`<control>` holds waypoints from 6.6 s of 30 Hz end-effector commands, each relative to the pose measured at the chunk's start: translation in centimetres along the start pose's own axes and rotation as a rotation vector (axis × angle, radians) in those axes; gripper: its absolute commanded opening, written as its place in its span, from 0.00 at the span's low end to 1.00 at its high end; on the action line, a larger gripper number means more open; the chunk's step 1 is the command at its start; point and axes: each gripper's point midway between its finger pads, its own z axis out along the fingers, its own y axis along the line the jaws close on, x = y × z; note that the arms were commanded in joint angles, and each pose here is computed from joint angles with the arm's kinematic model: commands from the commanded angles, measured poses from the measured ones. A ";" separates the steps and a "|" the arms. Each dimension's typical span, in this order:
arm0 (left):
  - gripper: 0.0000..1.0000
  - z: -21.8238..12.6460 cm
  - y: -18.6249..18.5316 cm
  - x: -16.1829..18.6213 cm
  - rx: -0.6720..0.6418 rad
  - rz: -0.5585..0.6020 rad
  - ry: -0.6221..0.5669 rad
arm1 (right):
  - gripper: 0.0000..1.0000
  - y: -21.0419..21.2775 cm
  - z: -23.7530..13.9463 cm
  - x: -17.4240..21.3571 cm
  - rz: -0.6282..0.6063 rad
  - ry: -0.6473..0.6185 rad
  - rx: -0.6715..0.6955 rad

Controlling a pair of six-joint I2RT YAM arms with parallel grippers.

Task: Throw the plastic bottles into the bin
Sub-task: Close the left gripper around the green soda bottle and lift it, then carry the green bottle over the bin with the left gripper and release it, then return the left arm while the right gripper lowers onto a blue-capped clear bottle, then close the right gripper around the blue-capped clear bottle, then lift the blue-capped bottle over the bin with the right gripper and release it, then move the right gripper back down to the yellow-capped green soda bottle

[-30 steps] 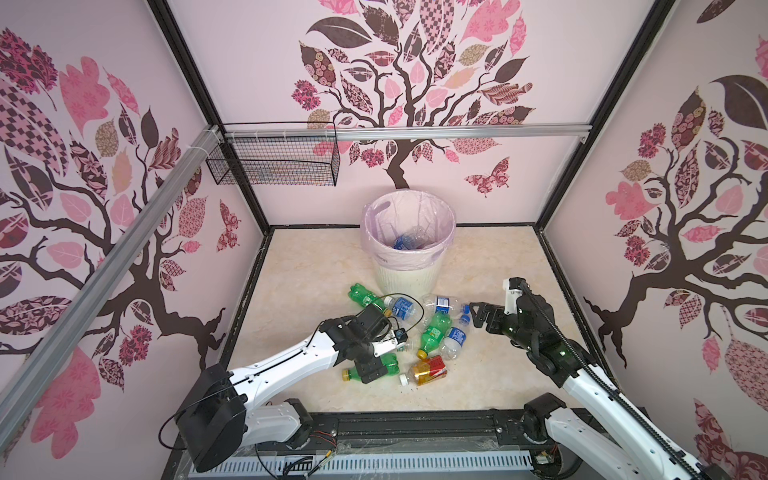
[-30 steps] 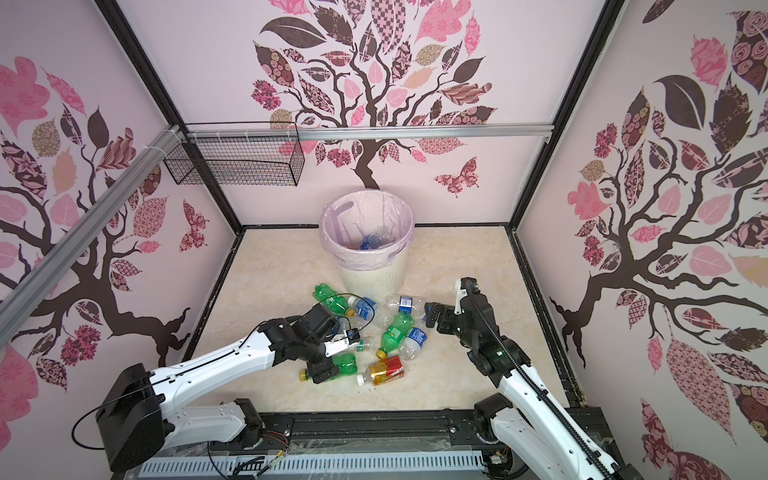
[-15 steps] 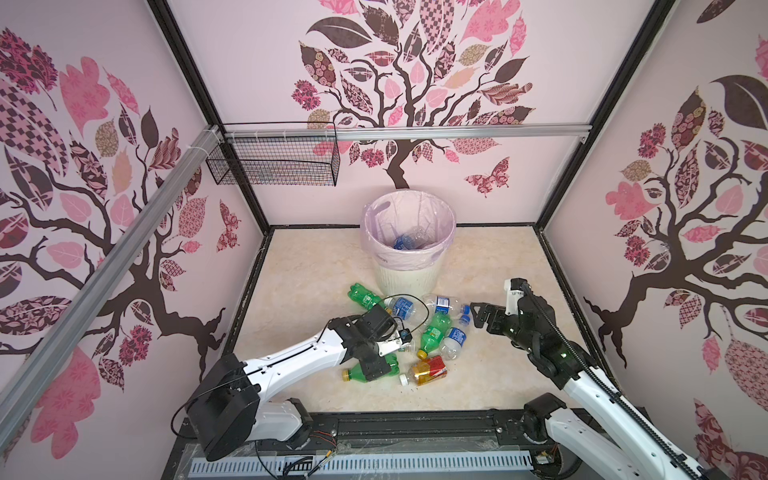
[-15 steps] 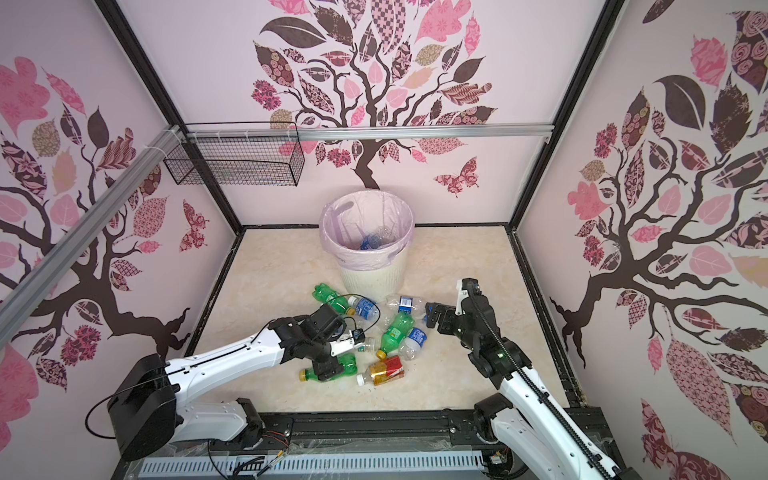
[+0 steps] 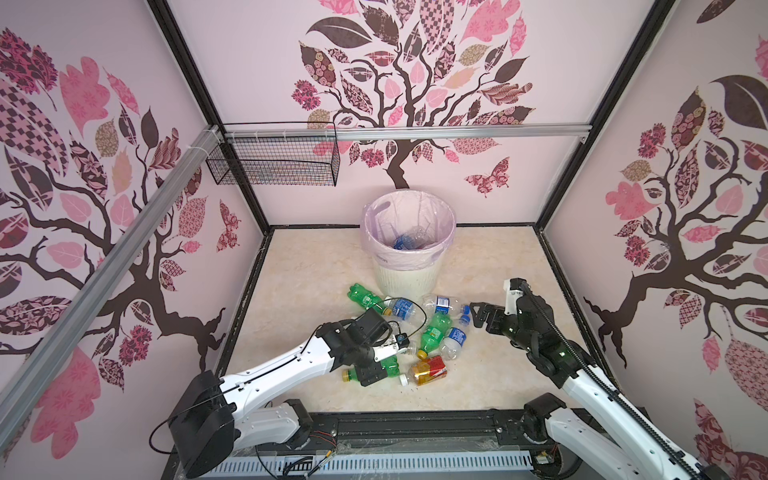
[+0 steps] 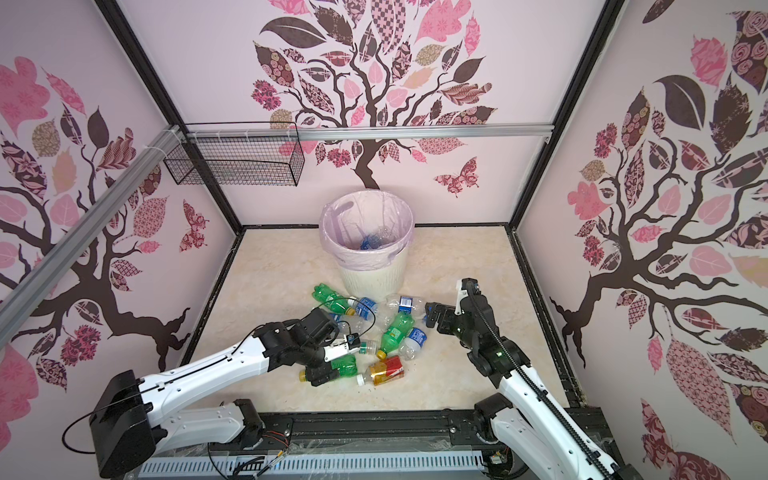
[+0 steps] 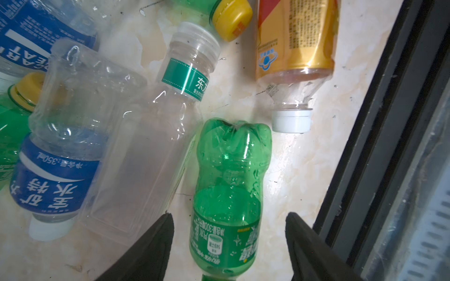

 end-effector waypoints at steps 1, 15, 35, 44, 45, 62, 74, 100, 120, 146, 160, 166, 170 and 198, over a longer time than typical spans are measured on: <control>0.72 1.0 -1.6 1.5 0.074 0.000 0.039 | 1.00 0.2 -0.1 -0.4 0.022 -0.016 -0.009; 0.72 5.1 -1.0 3.5 0.080 0.006 0.227 | 1.00 0.1 -0.7 -0.3 0.026 -0.027 -0.015; 0.54 -5.2 1.0 -1.5 -0.152 -0.027 -0.184 | 1.00 -1.0 -0.4 0.6 0.030 0.015 0.045; 0.52 -16.2 3.6 -4.3 -0.384 -0.221 -0.630 | 0.99 -1.1 0.1 1.3 0.030 0.056 0.055; 0.52 -17.7 3.7 -4.7 -0.402 -0.233 -0.682 | 0.99 -1.1 0.1 1.2 0.029 0.058 0.053; 0.58 -34.6 20.0 -21.8 -0.483 -0.369 -1.180 | 0.99 -0.7 0.2 2.5 0.032 0.151 0.039; 0.95 -30.4 25.2 -21.6 -0.518 -0.515 -1.028 | 0.99 -1.0 0.5 5.2 0.020 0.276 0.044; 0.95 -20.5 11.5 2.7 -0.647 -0.784 -0.655 | 0.81 -2.0 6.9 12.9 0.045 0.550 0.159; 0.95 -17.8 11.7 2.5 -0.598 -0.779 -0.622 | 0.54 -5.5 7.2 11.9 -0.046 0.477 0.343; 0.94 -16.7 11.8 2.8 -0.597 -0.791 -0.635 | 0.45 15.4 -4.6 -16.1 -0.233 -0.202 -0.276; 0.94 -17.7 11.2 2.5 -0.590 -0.761 -0.655 | 0.89 23.3 8.0 -24.0 -0.325 -0.070 -0.254; 0.95 -17.6 11.3 2.2 -0.584 -0.747 -0.649 | 0.95 23.0 2.4 -22.8 -0.436 -0.133 -0.333; 0.95 -17.6 11.3 2.2 -0.579 -0.750 -0.638 | 0.92 19.3 -0.4 -20.0 -0.409 -0.095 -0.251; 0.95 -16.6 11.0 2.1 -0.537 -0.770 -0.635 | 0.88 3.3 5.8 9.5 0.249 0.373 -0.096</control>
